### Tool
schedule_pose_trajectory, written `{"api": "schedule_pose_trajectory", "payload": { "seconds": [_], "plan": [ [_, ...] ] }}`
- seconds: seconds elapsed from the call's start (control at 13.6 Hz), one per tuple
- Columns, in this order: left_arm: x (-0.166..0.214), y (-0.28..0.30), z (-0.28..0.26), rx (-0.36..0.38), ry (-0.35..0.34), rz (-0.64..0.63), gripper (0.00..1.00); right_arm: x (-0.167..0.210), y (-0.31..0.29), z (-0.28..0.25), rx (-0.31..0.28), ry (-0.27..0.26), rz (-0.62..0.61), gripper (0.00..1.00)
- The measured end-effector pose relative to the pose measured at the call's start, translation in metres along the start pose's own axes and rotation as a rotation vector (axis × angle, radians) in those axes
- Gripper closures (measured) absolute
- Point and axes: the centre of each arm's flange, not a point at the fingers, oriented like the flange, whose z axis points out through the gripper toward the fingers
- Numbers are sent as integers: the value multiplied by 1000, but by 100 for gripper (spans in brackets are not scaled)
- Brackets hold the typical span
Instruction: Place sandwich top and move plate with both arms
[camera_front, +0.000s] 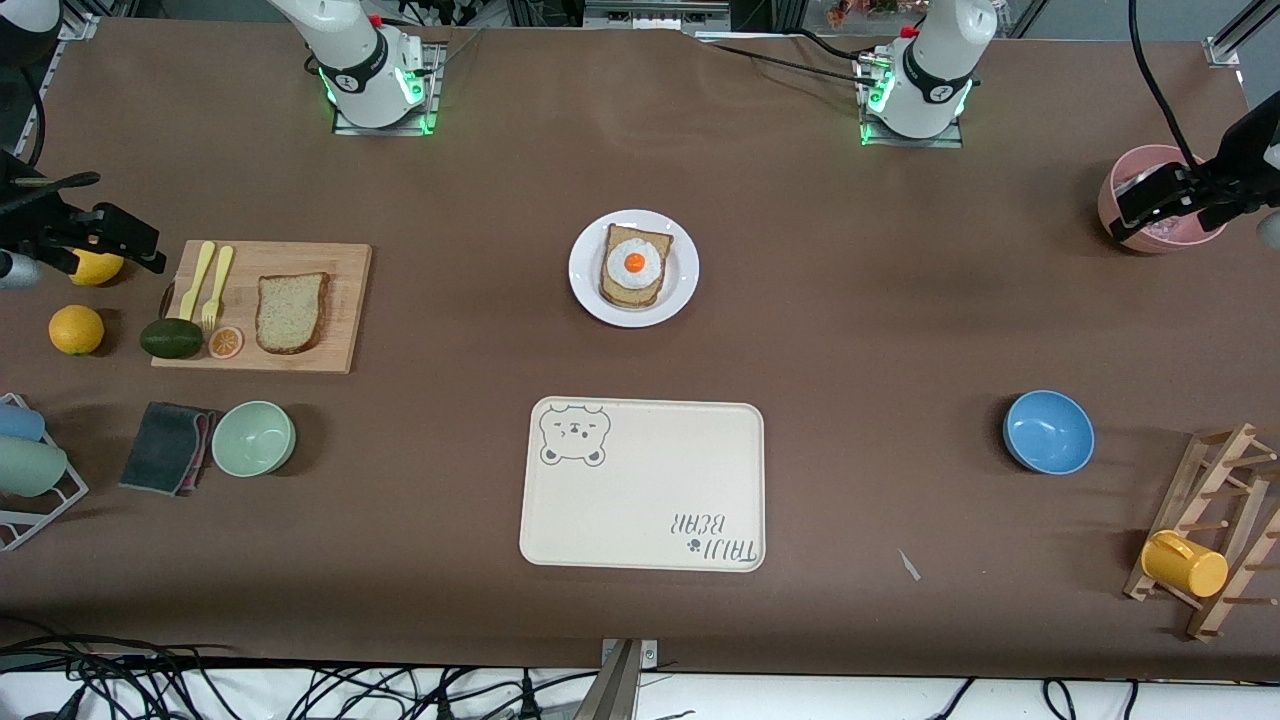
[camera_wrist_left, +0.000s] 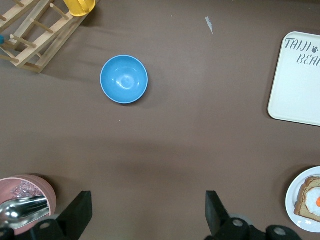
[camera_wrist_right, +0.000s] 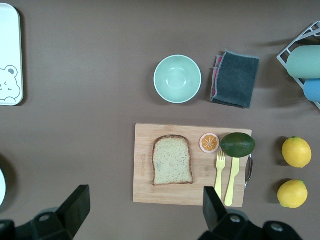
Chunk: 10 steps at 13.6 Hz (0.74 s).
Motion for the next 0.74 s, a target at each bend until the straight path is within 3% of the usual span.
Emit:
{"api": "schedule_pose_trajectory", "payload": {
  "seconds": [0.29, 0.52, 0.74],
  "plan": [
    [2, -6, 3, 1, -5, -12, 0, 9, 0, 27, 2, -53, -1, 0],
    [5, -6, 9, 4, -16, -13, 0, 31, 0, 91, 4, -147, -2, 0],
    [6, -6, 10, 5, -18, -13, 2, 53, 0, 161, -3, -180, 41, 1]
  ]
}}
